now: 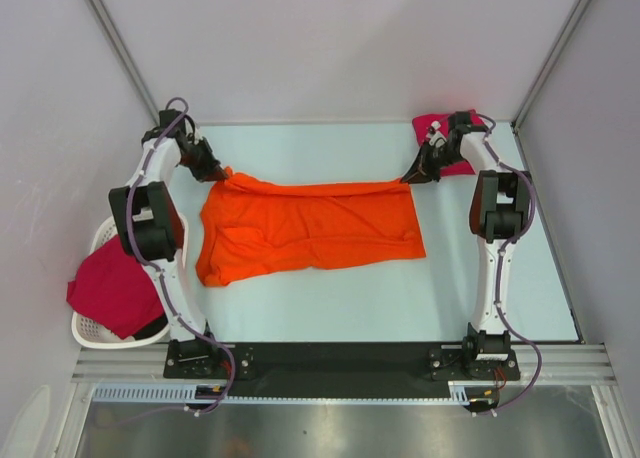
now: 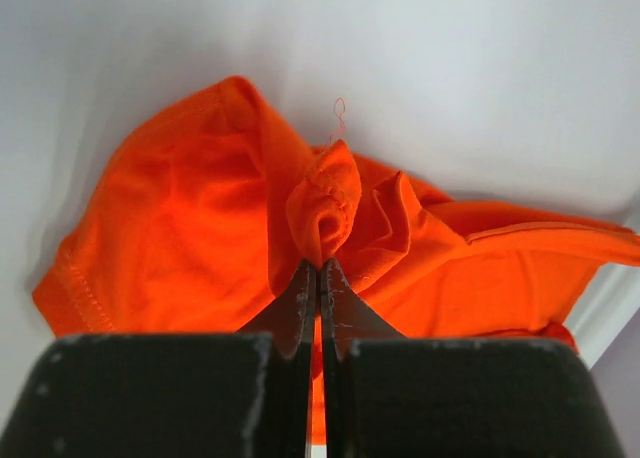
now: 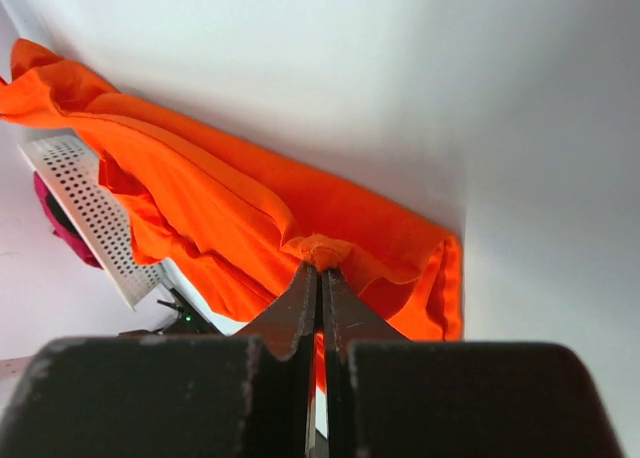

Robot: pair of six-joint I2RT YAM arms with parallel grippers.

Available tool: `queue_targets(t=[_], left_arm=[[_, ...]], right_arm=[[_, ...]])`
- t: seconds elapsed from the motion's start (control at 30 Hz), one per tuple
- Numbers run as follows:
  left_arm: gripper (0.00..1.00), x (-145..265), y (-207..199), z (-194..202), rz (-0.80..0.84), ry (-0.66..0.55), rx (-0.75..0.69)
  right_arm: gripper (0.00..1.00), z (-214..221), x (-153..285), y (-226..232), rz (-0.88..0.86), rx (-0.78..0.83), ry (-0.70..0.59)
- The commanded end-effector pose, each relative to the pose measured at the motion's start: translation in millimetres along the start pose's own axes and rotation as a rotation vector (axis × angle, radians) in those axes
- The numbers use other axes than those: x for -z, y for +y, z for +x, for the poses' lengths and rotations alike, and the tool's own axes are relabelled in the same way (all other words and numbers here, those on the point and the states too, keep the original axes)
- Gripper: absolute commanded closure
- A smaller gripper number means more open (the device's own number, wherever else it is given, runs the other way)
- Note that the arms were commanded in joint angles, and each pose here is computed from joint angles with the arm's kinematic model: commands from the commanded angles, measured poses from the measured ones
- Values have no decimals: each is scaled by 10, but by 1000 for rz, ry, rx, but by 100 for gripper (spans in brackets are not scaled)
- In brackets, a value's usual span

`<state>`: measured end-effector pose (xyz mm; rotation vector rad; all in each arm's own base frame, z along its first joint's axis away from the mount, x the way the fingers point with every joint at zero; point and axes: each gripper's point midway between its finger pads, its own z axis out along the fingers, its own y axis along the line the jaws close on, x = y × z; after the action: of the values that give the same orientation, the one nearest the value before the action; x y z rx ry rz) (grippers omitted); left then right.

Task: Fold and stack the t-shirts
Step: Fold the other side of the tshirt into a rectangle

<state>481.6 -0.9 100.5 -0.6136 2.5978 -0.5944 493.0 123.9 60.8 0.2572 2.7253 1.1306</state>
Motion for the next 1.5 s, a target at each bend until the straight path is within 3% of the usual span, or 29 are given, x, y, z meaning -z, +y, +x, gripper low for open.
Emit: queue_targets(t=[0.0, 0.3, 0.6, 0.9, 0.93, 0.97, 1.0, 1.07, 1.1, 1.33, 1.47], left_arm=[[100, 85, 85, 93, -40, 8, -37], [100, 206, 252, 230, -145, 49, -11], [100, 216, 357, 444, -184, 101, 20], [100, 192, 551, 860, -243, 231, 72], [93, 197, 559, 901, -249, 241, 80], [78, 209, 566, 910, -251, 239, 82], [49, 233, 585, 942, -263, 238, 81], [20, 260, 569, 923, -259, 216, 80], [1, 319, 535, 890, -254, 189, 69], [0, 557, -10, 400, -104, -56, -8], [1, 486, -149, 301, -60, -42, -22]], right_arm=[[100, 48, 240, 126, 63, 57, -48], [100, 346, 184, 129, 87, 71, -9], [100, 258, 67, 67, 113, 73, -17], [100, 522, -124, -185, 196, 29, 121], [100, 564, -122, -209, 208, 23, 138], [100, 587, -120, -231, 217, 20, 146], [100, 624, -121, -250, 227, 12, 158], [100, 662, -122, -293, 242, 6, 173], [100, 666, -129, -298, 240, 5, 174], [100, 488, -39, -33, 174, 60, 108], [100, 409, 9, 60, 144, 65, 86]])
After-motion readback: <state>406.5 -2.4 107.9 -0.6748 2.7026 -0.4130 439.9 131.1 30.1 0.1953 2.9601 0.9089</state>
